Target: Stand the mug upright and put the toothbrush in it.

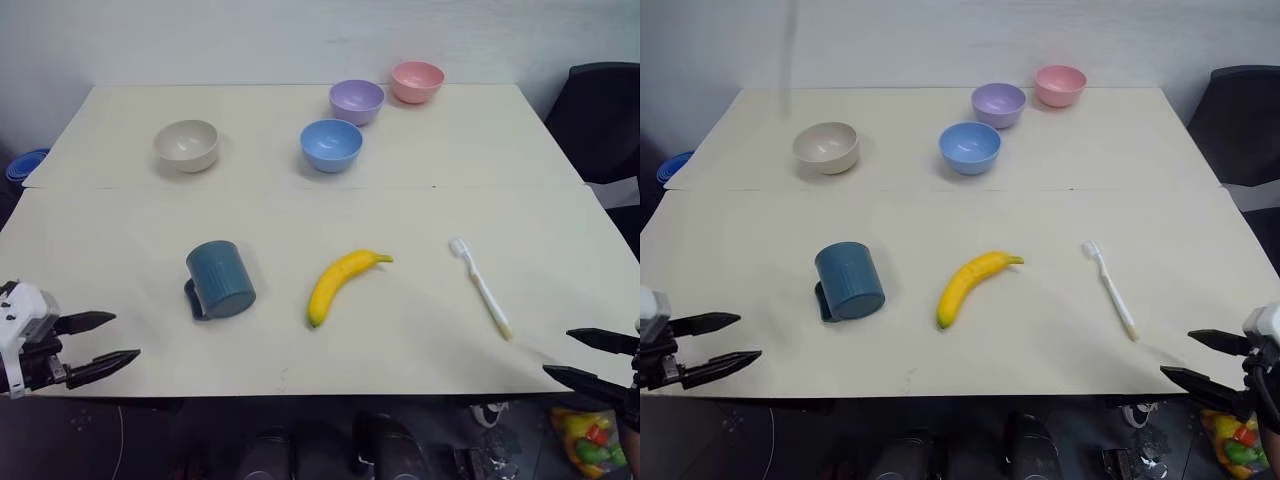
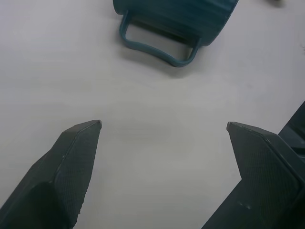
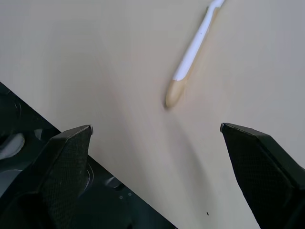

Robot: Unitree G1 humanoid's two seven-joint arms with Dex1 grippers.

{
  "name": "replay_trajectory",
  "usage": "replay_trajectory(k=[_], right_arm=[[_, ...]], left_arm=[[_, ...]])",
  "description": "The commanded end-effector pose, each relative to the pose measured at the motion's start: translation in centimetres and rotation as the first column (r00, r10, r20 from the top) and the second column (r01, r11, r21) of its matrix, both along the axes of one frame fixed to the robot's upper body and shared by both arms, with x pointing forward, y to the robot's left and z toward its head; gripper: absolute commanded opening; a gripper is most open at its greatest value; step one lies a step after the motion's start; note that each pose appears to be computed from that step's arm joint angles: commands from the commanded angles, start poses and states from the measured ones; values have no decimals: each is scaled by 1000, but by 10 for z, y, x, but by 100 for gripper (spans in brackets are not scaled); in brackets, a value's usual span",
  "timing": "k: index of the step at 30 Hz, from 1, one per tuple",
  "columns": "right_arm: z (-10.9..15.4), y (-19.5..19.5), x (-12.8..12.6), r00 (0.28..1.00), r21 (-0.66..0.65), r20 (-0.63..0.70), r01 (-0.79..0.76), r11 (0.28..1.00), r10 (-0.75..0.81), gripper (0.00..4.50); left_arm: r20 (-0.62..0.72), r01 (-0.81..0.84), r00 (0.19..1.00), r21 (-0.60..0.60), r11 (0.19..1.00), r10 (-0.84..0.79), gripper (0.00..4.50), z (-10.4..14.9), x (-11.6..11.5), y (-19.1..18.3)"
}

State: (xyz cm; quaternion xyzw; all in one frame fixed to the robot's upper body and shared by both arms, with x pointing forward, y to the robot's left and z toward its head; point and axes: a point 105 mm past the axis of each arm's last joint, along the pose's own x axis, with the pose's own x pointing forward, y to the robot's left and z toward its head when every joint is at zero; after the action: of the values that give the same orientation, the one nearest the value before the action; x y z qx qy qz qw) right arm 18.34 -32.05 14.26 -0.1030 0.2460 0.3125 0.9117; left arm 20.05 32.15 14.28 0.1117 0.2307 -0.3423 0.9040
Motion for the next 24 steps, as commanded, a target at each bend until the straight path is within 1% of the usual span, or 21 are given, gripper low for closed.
replay_trajectory(k=[1, 6, 11, 14, 16, 19, 21, 24], right_arm=[[10, -2, 1, 999, -24, 51, 10, 1000, -9, 447], [11, -1, 3, 998, -24, 68, 15, 1000, -14, 447], [8, -1, 7, 997, -55, 76, 22, 998, -18, 447], [11, 2, 11, 996, -31, 87, 30, 999, -27, 447], [19, 18, 15, 994, 8, 105, -20, 1000, 19, 447], [30, 43, 22, 984, -17, 142, -108, 994, 110, 447], [41, 63, 27, 969, -18, 171, -180, 984, 180, 447], [56, 97, 38, 917, -63, 223, -325, 944, 331, 447]], left_arm=[[13, 11, 1000, 18, 1000, -11, 450, 5, 1, 1], [13, 14, 1000, 42, 999, -15, 450, 2, 2, -1], [16, 16, 1000, 39, 999, -16, 450, 1, 3, -1], [49, 4, 999, 10, 1000, -5, 450, 6, 10, -4], [100, -2, 995, -77, 997, 10, 450, 16, 20, -16], [154, 50, 988, -139, 989, -28, 450, 30, 27, -40], [177, 131, 979, -173, 976, -100, 450, 44, 26, -61], [224, 283, 944, -165, 945, -243, 450, 70, 24, -95]])
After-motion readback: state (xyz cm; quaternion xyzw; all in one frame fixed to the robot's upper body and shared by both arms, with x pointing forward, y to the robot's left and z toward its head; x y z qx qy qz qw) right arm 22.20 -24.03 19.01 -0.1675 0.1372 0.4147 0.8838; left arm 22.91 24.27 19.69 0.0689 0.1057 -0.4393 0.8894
